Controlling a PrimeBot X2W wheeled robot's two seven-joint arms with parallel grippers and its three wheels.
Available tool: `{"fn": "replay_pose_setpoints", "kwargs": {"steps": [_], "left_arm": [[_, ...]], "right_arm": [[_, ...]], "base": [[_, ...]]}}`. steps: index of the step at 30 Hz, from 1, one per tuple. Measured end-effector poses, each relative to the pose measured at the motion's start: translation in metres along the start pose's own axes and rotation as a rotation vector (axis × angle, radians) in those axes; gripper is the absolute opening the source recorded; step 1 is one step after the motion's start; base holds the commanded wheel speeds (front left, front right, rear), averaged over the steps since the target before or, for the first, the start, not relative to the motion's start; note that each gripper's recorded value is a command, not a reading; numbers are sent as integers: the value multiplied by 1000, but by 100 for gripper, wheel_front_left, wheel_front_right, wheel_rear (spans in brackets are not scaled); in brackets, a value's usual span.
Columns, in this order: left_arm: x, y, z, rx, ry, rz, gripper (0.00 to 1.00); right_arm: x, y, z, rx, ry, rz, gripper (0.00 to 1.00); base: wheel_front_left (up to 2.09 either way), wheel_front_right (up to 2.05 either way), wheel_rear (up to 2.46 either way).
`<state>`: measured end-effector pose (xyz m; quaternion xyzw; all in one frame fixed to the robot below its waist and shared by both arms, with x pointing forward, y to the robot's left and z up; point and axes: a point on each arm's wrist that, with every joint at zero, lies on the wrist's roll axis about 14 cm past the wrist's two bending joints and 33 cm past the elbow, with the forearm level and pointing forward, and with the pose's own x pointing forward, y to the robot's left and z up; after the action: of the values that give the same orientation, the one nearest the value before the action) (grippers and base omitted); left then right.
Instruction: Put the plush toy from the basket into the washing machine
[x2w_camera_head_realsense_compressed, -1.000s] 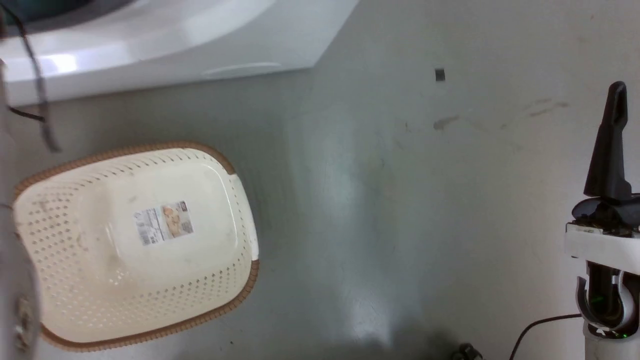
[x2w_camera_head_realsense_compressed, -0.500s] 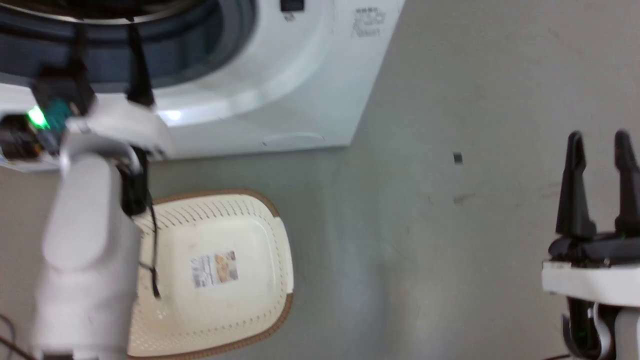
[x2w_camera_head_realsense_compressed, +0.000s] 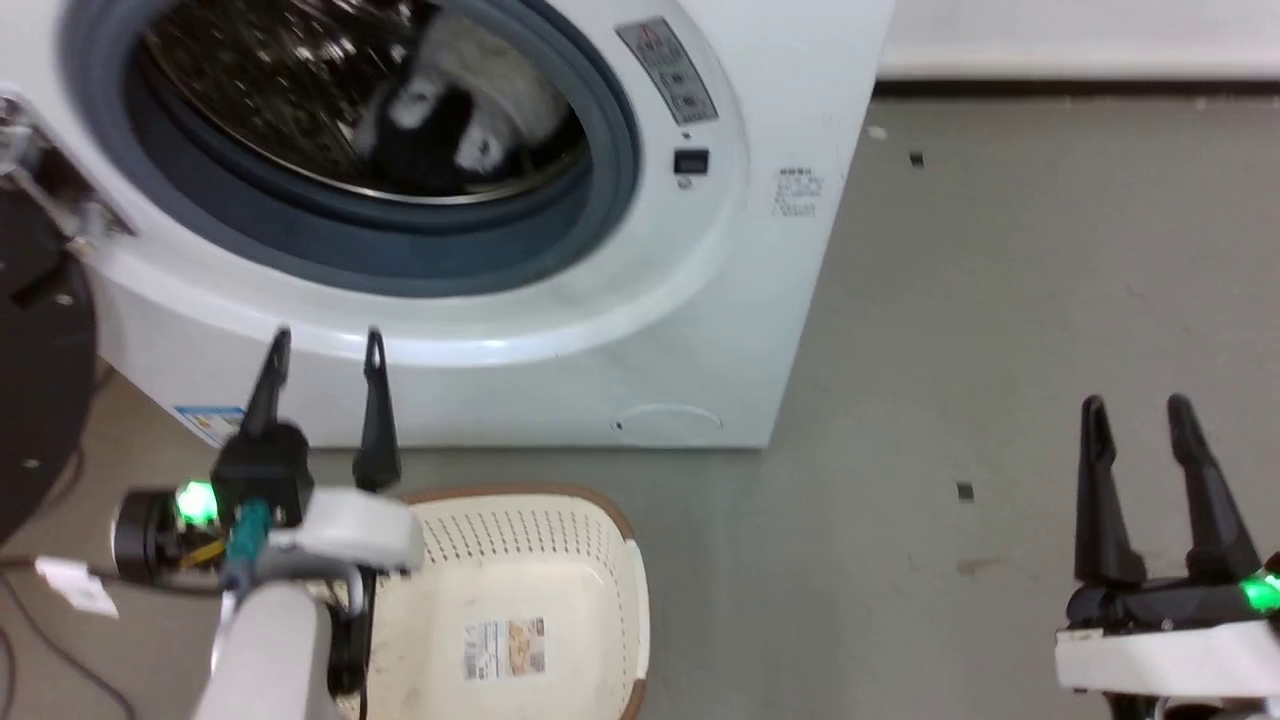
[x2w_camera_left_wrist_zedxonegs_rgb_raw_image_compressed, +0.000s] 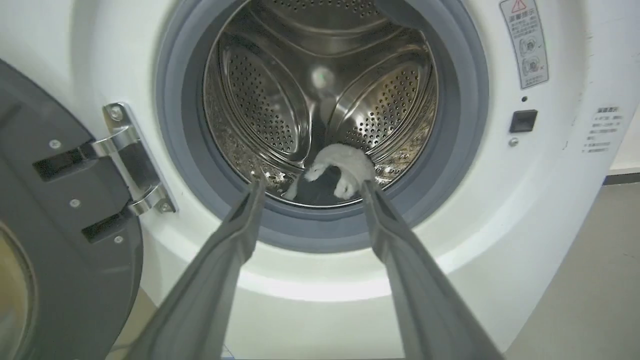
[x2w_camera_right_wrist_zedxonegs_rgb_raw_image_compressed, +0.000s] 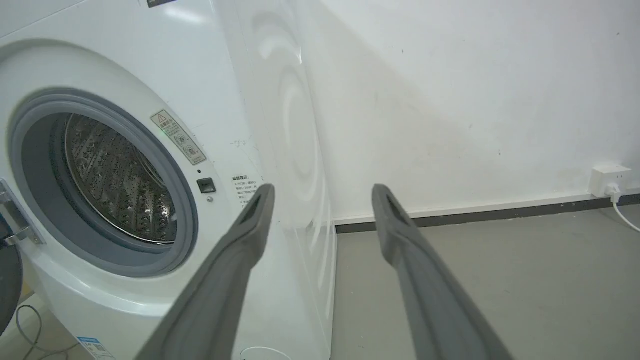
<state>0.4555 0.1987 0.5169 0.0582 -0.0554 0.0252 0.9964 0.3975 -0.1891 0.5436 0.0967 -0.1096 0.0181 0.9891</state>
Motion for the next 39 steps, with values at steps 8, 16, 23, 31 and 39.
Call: {"fn": "replay_pose_setpoints", "kwargs": {"steps": [8,16,23,31,39], "left_arm": [[-60,13,7,13,4,29,100],[-76,14,5,11,15,29,0],[-75,14,6,8,20,28,0],[-74,11,8,1,22,20,0],[-73,9,10,-7,26,15,0]], "right_arm": [[-22,18,8,15,-1,48,100],[-29,21,11,10,-1,55,0],[-30,20,10,6,10,55,0],[-30,21,7,-10,28,58,0],[-32,21,4,-25,48,61,0]], "base": [[0,0,0],[0,0,0],[0,0,0],[0,0,0],[0,0,0]]}}
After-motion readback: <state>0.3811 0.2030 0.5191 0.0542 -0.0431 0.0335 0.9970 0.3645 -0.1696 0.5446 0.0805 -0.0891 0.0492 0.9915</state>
